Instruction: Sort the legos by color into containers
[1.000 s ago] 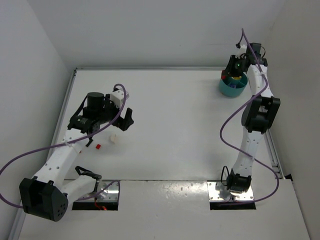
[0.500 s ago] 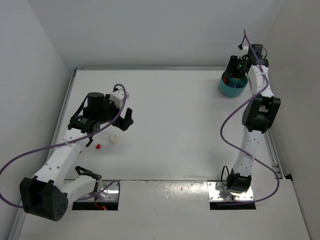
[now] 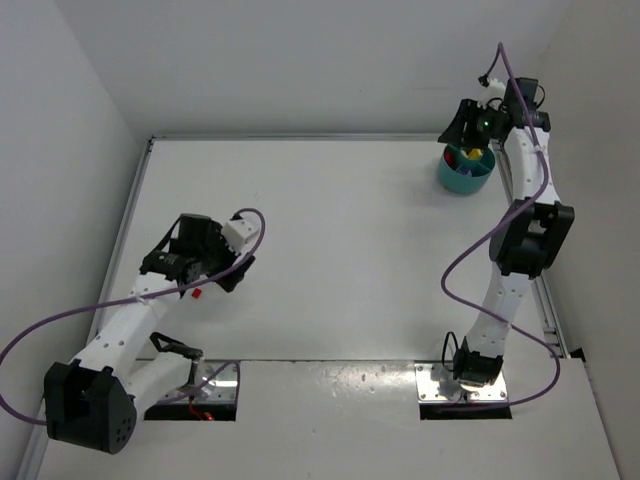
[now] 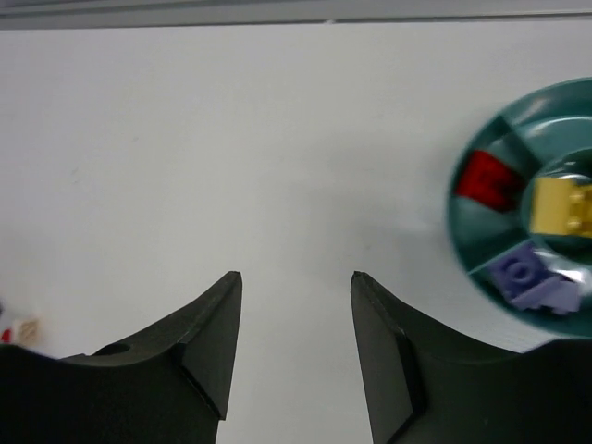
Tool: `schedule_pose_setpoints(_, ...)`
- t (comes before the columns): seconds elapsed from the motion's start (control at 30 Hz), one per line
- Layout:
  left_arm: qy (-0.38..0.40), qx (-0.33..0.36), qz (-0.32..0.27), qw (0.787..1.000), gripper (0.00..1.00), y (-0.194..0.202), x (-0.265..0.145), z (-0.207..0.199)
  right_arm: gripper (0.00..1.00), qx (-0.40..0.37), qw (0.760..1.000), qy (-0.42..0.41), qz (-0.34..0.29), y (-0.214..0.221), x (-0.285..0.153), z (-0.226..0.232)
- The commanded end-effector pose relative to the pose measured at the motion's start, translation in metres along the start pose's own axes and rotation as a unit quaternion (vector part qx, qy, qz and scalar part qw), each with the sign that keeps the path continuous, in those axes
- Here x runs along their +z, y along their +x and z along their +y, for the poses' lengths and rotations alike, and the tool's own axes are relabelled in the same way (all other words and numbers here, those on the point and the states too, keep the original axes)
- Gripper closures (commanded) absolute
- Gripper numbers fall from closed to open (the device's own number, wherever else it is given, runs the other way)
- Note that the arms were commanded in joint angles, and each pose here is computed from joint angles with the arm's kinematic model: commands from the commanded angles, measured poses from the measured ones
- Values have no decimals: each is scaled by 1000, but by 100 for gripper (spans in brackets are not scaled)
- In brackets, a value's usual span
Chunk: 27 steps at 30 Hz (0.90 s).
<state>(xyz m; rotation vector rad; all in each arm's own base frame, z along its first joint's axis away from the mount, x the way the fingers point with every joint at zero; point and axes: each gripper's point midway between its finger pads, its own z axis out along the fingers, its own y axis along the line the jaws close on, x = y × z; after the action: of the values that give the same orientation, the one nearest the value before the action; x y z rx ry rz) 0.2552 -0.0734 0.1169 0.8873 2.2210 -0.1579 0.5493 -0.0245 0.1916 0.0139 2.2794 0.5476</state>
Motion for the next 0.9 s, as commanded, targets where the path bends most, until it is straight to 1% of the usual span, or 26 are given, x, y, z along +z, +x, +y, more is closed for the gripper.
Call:
schedule_pose_setpoints(0.0, -29, 39, 80, 996, 23, 46, 1, 12, 50, 12, 995, -99, 12, 10, -13, 56)
schedule_pose_setpoints(0.03, -41, 44, 95, 994, 25, 54, 1, 16, 51, 24, 993, -107, 35, 29, -5, 58)
schedule_pose_setpoints(0.1, -55, 31, 128, 990, 26, 73, 3, 23, 51, 29, 992, -117, 44, 45, -3, 65)
schedule_pose_setpoints(0.2, -69, 26, 171, 982, 26, 100, 4, 27, 51, 26, 991, -118, 53, 61, 1, 71)
schedule_pose_setpoints(0.27, -88, 35, 186, 978, 26, 111, 3, 34, 51, 19, 991, -122, 51, 61, 1, 77)
schedule_pose_setpoints(0.3, -82, 37, 202, 975, 26, 123, 3, 33, 51, 22, 991, -122, 55, 65, 2, 77)
schedule_pose_setpoints(0.33, -95, 39, 200, 974, 26, 122, 3, 41, 51, 22, 991, -122, 55, 65, 2, 77)
schedule_pose_setpoints(0.4, -97, 37, 207, 973, 26, 130, 3, 44, 51, 25, 990, -124, 65, 73, 5, 79)
schedule_pose_setpoints(0.5, -101, 13, 221, 970, 26, 141, 4, 54, 51, 25, 990, -124, 65, 74, 7, 78)
schedule_pose_setpoints(0.6, -98, -6, 224, 970, 26, 140, 9, 65, 51, 23, 989, -131, 67, 76, 7, 84)
schedule_pose_setpoints(0.73, -75, -31, 218, 972, 27, 136, 19, 74, 51, 25, 989, -131, 71, 79, 8, 83)
schedule_pose_setpoints(0.77, -54, -36, 215, 974, 29, 135, 21, 67, 51, 25, 989, -131, 71, 79, 8, 83)
schedule_pose_setpoints(0.87, -33, -46, 199, 978, 32, 130, 26, 62, 51, 25, 989, -131, 71, 79, 8, 83)
